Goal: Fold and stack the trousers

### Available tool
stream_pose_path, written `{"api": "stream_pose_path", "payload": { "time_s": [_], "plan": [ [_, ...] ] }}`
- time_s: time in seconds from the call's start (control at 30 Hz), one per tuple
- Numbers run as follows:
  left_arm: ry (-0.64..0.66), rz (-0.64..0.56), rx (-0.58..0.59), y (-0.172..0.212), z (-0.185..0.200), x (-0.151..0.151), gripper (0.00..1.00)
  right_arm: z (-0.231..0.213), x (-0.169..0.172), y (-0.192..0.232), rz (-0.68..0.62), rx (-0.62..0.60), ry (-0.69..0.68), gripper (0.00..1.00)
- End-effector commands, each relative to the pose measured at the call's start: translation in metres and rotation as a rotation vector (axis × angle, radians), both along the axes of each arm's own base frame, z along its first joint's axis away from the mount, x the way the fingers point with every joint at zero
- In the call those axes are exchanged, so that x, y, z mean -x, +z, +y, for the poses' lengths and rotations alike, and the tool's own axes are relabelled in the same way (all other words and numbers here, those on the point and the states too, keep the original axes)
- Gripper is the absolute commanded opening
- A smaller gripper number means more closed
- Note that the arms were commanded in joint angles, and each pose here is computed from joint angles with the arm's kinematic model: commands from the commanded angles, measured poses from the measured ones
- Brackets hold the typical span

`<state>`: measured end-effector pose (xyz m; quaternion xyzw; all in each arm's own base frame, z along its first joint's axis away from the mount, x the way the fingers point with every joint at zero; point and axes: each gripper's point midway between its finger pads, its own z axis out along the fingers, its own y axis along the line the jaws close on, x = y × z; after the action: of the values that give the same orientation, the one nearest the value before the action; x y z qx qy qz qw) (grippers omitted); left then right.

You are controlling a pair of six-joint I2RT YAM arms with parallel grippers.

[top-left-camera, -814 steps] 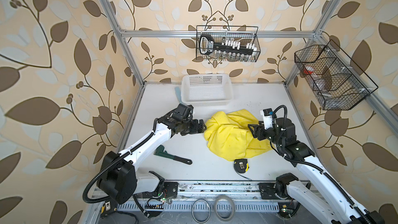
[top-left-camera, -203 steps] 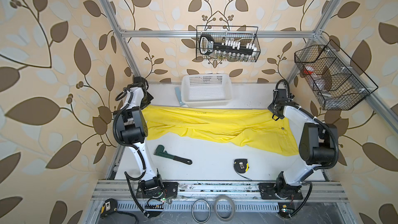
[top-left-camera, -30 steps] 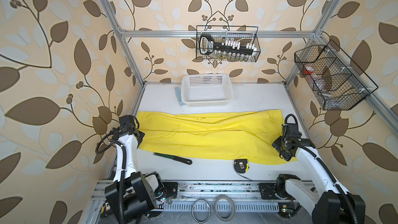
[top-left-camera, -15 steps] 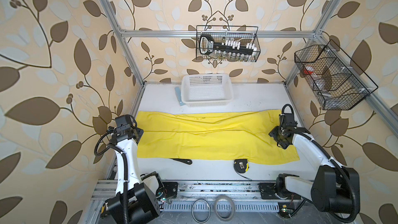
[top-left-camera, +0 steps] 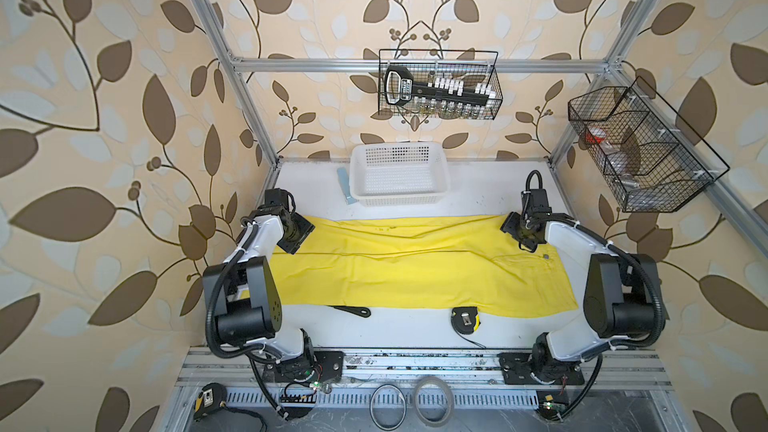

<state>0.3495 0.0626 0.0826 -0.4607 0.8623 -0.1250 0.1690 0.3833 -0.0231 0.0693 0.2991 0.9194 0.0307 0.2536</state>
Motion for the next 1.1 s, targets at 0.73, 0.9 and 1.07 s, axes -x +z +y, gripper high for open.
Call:
{"api": "stream_pose_path", "payload": {
  "time_s": [0.73, 0.9, 1.07],
  "plan": [
    [-0.077, 0.079, 0.115, -0.044, -0.028, -0.044, 0.59, 0.007, 0.011, -0.068, 0.243, 0.094, 0.07, 0.4],
    [-0.082, 0.094, 0.092, -0.044, -0.024, -0.044, 0.59, 0.008, -0.014, -0.06, 0.216, 0.047, 0.029, 0.49],
    [-0.088, 0.101, 0.07, -0.043, -0.02, -0.048, 0.6, 0.004, -0.032, -0.068, 0.218, 0.012, 0.003, 0.48]
  ]
}}
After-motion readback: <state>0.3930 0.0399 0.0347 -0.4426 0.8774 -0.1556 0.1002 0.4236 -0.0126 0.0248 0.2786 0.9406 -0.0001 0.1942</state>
